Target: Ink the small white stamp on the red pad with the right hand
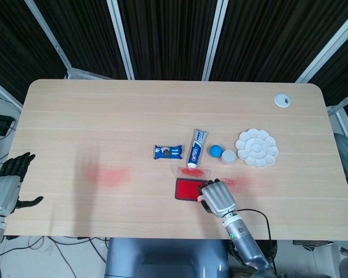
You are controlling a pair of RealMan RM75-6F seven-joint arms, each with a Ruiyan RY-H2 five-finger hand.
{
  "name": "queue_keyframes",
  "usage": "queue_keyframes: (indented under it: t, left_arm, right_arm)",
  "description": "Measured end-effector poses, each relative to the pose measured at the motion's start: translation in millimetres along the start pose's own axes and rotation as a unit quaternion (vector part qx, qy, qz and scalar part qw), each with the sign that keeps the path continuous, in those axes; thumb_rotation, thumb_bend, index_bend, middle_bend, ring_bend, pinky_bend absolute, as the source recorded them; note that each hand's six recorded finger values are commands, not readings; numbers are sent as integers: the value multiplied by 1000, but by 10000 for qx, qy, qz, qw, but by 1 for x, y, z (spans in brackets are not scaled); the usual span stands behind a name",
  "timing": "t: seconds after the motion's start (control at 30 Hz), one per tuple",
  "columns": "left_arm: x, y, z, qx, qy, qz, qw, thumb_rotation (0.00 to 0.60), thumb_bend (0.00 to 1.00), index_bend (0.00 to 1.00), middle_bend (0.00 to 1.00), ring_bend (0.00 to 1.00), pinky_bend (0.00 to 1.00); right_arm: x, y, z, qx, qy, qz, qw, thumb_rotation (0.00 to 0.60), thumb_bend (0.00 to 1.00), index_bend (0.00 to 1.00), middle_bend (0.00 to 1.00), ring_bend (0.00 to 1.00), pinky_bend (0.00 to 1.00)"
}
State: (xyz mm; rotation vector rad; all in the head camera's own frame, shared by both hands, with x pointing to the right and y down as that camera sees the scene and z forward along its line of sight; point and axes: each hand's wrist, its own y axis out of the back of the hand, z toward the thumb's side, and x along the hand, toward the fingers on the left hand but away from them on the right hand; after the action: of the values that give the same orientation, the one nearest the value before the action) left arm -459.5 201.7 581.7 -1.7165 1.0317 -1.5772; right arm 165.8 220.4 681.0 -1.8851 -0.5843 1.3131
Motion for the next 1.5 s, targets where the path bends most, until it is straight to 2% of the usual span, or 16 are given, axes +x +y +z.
queue_keyframes:
  t: [0.3, 0.67, 1.3, 1.5]
  left_arm:
    - [0, -1, 0, -11, 24, -54, 10000, 600, 0, 0, 0, 0, 0]
    - [1, -1, -2, -49, 68, -102, 9999, 600, 0, 0, 0, 0, 0]
    - [1, -2, -1, -68, 81, -139, 9998, 600, 0, 0, 0, 0, 0]
    - [1, -1, -2, -69, 80, -133, 9999, 600, 0, 0, 0, 0, 0]
  right_arm:
    - [-25, -3, 22, 36, -113, -35, 9999, 600, 573, 723, 580, 466, 462]
    - [-45, -10, 26, 92, -345, 25, 9994, 600, 576, 729, 586, 467, 462]
    - [-48, -29, 27, 174, -425, 209, 9987, 600, 581, 735, 591, 467, 462]
    - [-49, -27, 28, 155, -420, 154, 9989, 600, 586, 735, 592, 467, 462]
